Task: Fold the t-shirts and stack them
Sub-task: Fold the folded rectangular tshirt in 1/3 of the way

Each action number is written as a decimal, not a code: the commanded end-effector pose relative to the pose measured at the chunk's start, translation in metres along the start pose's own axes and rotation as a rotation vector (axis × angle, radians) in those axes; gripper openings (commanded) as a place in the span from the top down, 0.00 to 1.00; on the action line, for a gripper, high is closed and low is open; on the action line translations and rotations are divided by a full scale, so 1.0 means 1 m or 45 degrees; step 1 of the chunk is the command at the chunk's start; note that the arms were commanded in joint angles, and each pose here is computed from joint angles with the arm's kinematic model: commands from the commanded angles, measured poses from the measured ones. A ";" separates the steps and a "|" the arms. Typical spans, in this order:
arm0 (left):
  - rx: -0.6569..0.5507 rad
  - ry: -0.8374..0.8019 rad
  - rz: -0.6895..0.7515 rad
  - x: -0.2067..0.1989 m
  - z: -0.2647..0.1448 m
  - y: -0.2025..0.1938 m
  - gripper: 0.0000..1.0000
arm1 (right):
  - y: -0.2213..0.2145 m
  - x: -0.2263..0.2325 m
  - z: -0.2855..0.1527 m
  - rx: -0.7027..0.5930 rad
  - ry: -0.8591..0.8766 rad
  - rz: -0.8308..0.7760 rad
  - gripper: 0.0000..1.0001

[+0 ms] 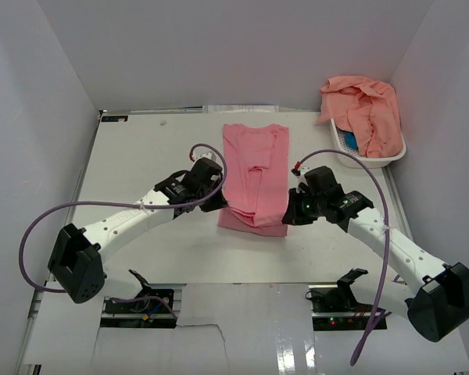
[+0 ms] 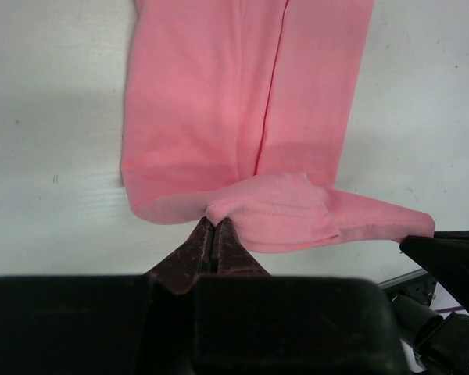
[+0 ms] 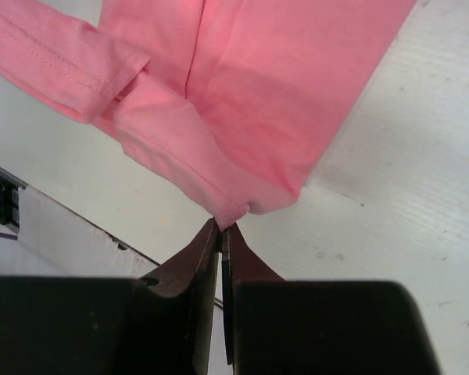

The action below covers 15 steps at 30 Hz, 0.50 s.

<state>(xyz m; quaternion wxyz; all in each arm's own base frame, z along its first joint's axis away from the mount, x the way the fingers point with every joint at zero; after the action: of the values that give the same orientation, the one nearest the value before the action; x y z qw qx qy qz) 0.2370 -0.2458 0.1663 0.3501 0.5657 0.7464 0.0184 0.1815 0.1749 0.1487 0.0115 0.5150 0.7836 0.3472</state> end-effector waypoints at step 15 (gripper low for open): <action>-0.237 -0.030 0.028 -0.043 0.024 0.086 1.00 | 0.095 -0.034 0.013 -0.151 -0.053 -0.139 0.92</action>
<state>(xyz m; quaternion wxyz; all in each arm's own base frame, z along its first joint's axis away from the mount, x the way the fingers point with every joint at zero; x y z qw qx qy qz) 0.3105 -0.2608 0.1881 0.3841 0.5486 0.7398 0.0655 0.2596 0.1670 0.1636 0.0624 0.5064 0.7855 0.3503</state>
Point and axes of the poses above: each gripper's point midway between its finger pads, its own z axis out along the fingers, its own x axis along the line the jaws close on, y = z × x, the point moved 3 cm from there along -z, back along the fingers, and after that the axes turned 8 degrees about -z, right-handed, at the moved point
